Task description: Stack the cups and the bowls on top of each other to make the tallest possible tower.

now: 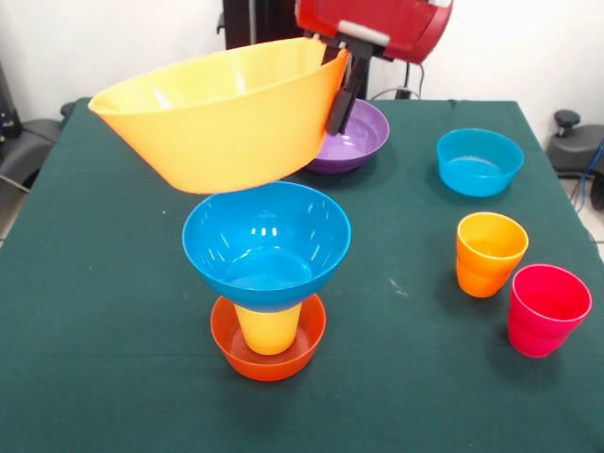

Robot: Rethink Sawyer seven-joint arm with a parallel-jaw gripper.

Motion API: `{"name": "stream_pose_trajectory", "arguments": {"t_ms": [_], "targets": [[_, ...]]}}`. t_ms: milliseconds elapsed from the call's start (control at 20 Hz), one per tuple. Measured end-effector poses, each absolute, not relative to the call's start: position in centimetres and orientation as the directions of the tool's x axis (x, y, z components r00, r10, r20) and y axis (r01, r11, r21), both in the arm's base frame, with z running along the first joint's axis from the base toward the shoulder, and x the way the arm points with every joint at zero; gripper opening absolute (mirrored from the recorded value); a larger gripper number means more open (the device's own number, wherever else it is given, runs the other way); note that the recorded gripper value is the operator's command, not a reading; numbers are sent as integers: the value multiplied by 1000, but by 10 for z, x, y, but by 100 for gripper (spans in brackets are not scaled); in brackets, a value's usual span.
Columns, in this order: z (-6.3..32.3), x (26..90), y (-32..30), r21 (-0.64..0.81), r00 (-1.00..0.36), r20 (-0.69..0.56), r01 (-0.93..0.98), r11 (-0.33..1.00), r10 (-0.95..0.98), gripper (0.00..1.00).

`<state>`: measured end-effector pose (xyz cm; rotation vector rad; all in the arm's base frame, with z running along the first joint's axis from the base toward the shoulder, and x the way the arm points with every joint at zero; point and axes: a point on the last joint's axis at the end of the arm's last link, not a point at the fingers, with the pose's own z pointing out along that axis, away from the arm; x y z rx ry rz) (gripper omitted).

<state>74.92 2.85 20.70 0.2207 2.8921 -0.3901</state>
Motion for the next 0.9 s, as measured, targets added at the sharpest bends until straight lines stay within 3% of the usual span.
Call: {"name": "stream_pose_trajectory", "arguments": {"t_ms": [900], "targets": [[194, 749, 18, -307, -967, -215, 197, 931, 134, 0]]}}
